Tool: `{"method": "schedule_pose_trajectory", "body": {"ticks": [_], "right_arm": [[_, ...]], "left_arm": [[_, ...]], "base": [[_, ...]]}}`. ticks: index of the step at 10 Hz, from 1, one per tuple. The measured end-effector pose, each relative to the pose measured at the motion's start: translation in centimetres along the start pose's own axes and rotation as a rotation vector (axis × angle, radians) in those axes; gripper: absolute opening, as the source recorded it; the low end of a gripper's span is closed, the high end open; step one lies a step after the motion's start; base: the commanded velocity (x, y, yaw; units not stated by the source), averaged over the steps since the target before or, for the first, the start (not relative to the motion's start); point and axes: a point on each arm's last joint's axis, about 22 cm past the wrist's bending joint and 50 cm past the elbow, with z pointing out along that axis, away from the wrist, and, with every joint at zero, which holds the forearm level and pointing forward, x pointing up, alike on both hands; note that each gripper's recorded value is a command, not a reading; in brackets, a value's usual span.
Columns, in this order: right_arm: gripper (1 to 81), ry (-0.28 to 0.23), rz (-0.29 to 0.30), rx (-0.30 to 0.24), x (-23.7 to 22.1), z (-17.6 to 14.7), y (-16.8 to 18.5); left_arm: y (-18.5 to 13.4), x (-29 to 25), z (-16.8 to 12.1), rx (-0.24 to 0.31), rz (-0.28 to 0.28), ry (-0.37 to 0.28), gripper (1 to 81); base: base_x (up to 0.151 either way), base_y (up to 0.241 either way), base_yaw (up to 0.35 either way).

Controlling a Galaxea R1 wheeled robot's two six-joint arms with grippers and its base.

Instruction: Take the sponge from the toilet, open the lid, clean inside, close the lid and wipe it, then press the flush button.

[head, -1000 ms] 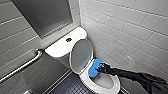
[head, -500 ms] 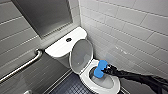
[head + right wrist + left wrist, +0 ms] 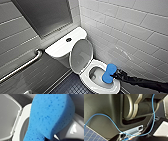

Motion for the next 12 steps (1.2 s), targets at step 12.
{"method": "schedule_pose_trajectory", "body": {"ticks": [12], "right_arm": [[1.0,-0.029,0.231,0.056,-13.5,-8.8,3.2]], "left_arm": [[1.4,0.5,0.6,-0.017,0.005,0.009,81.1]], "base": [[0.0,0.0,0.0]]}}
